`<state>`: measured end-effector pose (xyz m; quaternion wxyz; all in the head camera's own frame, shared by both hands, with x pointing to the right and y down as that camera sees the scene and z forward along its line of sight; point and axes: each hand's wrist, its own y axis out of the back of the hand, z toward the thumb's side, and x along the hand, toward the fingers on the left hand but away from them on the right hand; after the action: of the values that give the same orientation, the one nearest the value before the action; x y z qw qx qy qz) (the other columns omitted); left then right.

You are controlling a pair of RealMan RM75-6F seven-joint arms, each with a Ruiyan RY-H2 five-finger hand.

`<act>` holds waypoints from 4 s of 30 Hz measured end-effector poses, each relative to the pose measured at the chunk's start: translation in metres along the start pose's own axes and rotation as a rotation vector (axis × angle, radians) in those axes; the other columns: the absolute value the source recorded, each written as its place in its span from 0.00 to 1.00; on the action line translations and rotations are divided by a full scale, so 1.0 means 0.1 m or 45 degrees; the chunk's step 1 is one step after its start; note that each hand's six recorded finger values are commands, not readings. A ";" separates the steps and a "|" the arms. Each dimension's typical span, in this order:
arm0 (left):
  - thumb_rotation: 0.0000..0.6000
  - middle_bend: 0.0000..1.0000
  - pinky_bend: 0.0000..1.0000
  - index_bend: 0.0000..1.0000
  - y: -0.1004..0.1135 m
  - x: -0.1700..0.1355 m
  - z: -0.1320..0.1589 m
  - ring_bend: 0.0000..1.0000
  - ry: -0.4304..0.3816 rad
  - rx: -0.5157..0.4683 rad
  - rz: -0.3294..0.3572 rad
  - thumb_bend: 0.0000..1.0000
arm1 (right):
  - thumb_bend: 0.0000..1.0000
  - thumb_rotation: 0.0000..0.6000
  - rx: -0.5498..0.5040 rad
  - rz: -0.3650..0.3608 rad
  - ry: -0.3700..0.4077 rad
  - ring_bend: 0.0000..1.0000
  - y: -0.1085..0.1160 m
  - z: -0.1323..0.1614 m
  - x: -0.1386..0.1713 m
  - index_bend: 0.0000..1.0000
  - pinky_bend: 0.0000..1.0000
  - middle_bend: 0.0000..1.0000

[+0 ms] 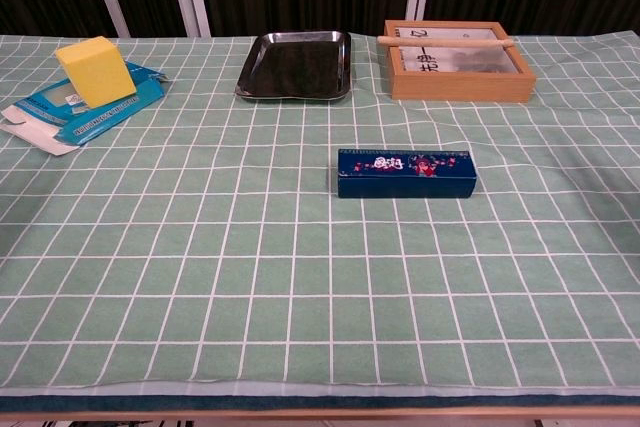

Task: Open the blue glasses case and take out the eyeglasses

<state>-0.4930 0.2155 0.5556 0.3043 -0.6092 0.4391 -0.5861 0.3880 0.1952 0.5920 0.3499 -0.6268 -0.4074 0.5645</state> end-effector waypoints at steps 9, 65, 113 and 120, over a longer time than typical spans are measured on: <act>1.00 0.00 0.00 0.00 0.00 -0.02 0.02 0.00 -0.008 0.005 0.001 0.01 | 0.15 1.00 -0.018 0.018 0.003 0.00 0.00 0.02 0.02 0.00 0.23 0.00; 1.00 0.00 0.00 0.00 -0.07 0.10 0.04 0.00 0.006 -0.135 -0.078 0.01 | 0.39 1.00 0.026 0.554 0.192 0.00 -1.00 2.59 -1.31 0.20 0.23 0.00; 1.00 0.00 0.00 0.00 -0.04 0.10 0.03 0.00 0.007 -0.158 -0.072 0.01 | 0.75 1.00 -0.069 0.664 0.062 0.00 -1.12 2.72 -1.31 0.25 0.23 0.00; 1.00 0.00 0.00 0.00 -0.04 0.10 0.03 0.00 0.007 -0.161 -0.073 0.01 | 0.85 1.00 -0.069 0.660 0.065 0.00 -1.11 2.70 -1.33 0.23 0.23 0.00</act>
<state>-0.4898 0.2080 0.5634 0.2472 -0.6380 0.4585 -0.5672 0.1027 0.1159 0.7165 0.1868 -0.7334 -0.2394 0.6082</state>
